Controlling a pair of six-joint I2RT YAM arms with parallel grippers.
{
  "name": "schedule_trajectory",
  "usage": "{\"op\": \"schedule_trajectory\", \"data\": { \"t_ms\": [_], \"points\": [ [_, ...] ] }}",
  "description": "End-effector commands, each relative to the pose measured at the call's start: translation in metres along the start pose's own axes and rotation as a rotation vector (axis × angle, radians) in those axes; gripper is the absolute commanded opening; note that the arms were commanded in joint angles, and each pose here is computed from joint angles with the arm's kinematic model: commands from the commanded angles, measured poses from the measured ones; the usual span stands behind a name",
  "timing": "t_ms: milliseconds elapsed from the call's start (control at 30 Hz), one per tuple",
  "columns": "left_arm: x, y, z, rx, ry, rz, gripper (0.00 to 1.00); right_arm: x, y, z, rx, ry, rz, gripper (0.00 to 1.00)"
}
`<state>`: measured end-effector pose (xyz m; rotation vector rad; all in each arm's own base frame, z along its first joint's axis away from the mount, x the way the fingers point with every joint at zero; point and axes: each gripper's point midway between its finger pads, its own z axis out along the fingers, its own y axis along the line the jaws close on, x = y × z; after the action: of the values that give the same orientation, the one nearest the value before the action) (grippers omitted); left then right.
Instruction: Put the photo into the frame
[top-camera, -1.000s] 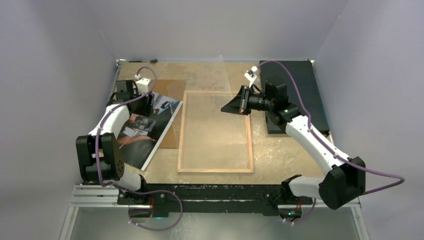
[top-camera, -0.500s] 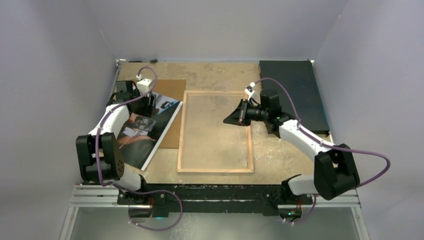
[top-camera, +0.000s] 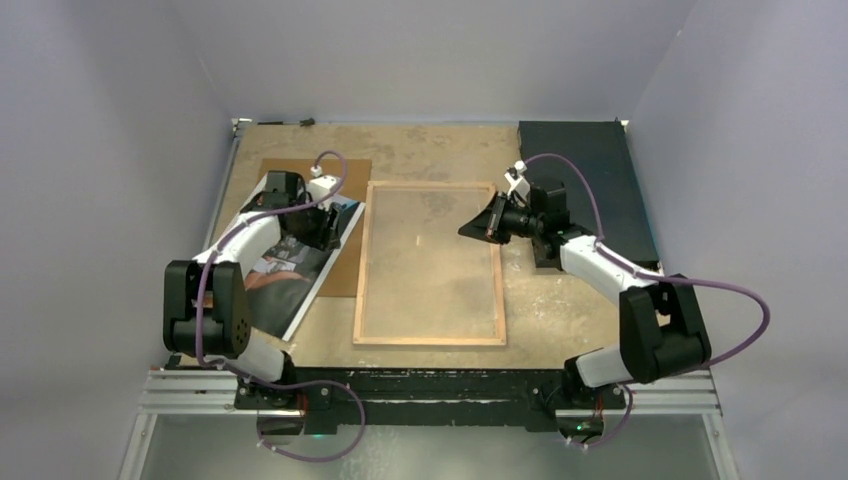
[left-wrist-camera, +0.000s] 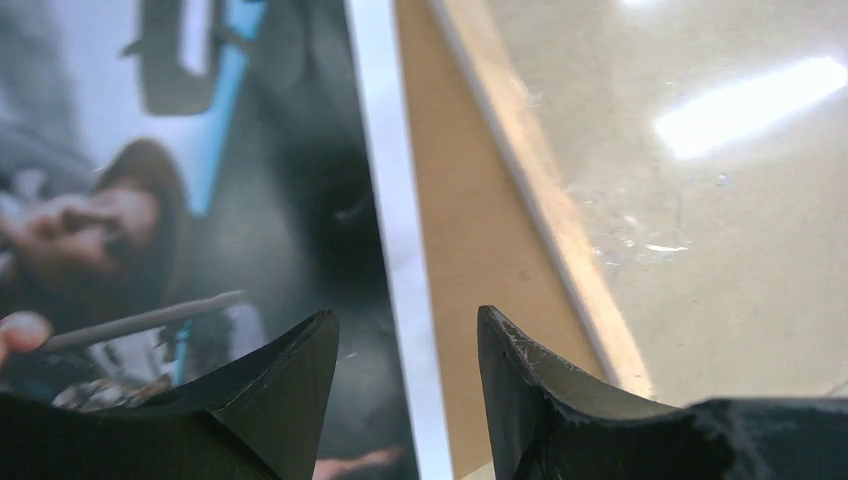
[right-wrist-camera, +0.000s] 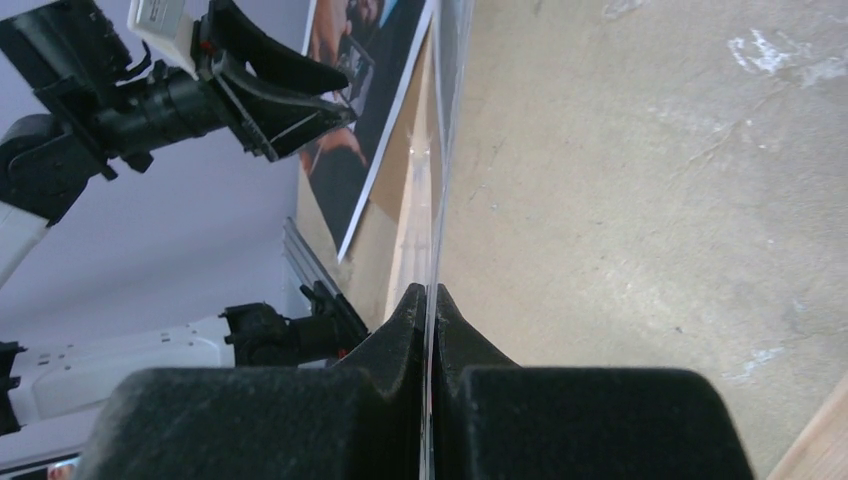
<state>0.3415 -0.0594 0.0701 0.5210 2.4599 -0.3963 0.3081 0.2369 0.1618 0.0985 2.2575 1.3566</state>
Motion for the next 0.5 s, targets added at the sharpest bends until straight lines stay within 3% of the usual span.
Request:
{"op": "schedule_trajectory", "data": {
  "t_ms": [0, 267, 467],
  "points": [
    [0.002, -0.024, 0.013, 0.062, 0.019, 0.046, 0.51, -0.018, 0.004, 0.004, -0.026, -0.054, -0.079, 0.00],
    [0.020, -0.038, 0.034, 0.124, 0.079, 0.040, 0.38, -0.016, -0.016, 0.007, 0.000, -0.057, -0.056, 0.00],
    [0.030, -0.044, 0.042, 0.168, 0.100, 0.023, 0.36, -0.014, -0.035, 0.005, 0.035, -0.077, -0.027, 0.00]
  ]
}}
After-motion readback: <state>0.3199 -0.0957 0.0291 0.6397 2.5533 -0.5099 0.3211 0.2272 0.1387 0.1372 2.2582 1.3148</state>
